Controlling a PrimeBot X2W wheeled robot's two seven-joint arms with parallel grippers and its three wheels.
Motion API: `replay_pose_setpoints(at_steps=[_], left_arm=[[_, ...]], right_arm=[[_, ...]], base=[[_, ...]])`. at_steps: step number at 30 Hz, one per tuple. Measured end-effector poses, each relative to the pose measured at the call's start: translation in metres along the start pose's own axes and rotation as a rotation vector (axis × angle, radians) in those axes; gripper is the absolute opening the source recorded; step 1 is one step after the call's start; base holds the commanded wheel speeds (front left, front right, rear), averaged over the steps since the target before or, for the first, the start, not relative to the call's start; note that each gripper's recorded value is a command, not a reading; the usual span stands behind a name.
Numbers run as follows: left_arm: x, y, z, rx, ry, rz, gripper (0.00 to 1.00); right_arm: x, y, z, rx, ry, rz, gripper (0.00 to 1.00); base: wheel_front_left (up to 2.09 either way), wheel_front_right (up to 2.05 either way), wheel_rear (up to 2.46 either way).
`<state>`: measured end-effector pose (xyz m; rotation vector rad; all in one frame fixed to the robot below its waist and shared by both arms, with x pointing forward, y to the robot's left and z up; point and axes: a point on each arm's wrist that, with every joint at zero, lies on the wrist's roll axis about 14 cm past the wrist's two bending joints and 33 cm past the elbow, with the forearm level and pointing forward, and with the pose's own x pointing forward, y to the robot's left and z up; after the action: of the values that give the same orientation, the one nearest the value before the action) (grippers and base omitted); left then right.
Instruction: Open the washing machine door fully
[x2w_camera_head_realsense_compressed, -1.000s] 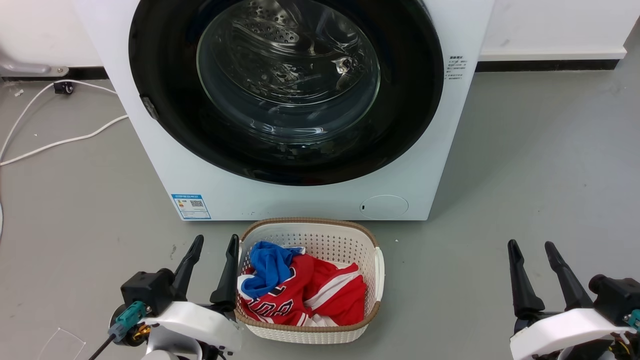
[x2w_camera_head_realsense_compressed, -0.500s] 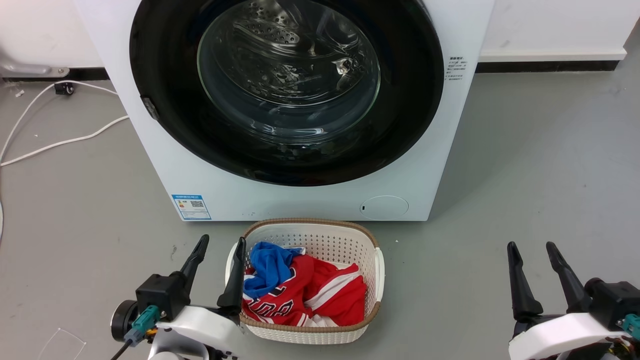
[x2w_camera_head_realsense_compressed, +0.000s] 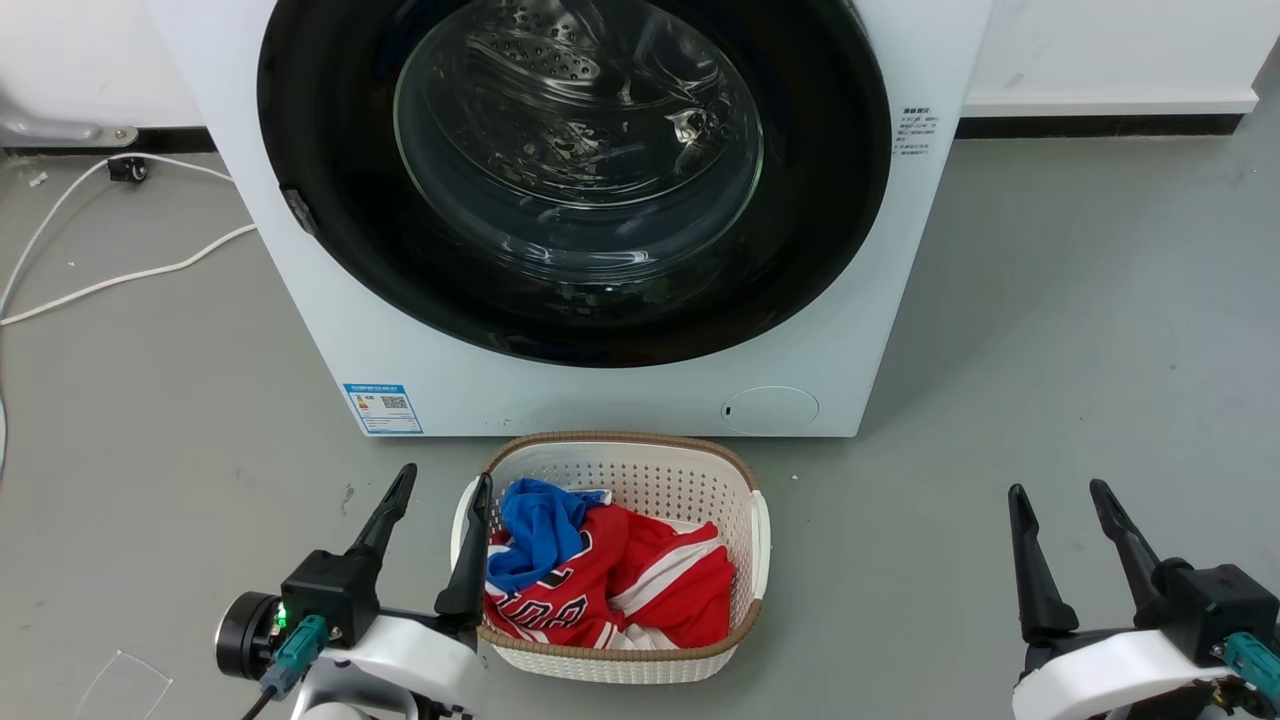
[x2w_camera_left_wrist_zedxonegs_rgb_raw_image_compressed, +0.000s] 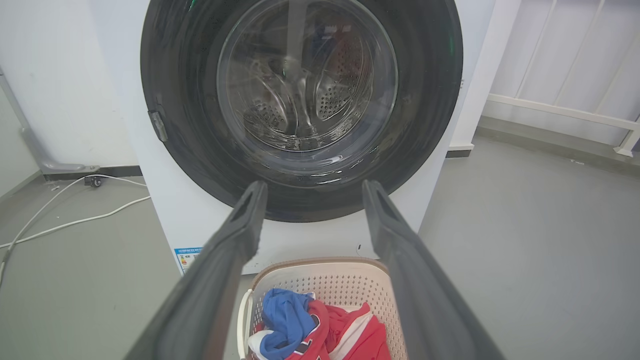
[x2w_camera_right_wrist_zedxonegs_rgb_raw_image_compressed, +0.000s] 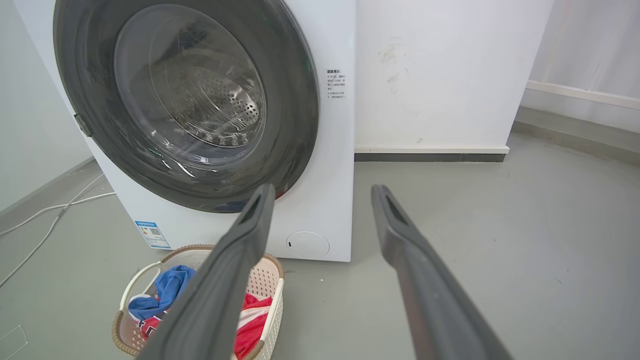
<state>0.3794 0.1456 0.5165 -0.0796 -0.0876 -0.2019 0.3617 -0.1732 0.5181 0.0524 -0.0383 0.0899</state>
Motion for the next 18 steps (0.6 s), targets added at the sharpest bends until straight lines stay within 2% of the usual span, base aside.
replay_pose_setpoints(at_steps=[13,18], left_arm=[[0.0004,0.0006,-0.0023,0.055,-0.002,-0.003,1.0],[0.0003,0.0021,-0.0035,0.044,0.0,0.006,1.0]], right_arm=[[0.0005,0.0016,-0.0018,-0.053,-0.01,0.01,1.0],[0.0001,0.0009,-0.0051,-0.047,-0.001,0.008,1.0]], base=[[0.0,0.0,0.0],[0.0,0.0,0.0]])
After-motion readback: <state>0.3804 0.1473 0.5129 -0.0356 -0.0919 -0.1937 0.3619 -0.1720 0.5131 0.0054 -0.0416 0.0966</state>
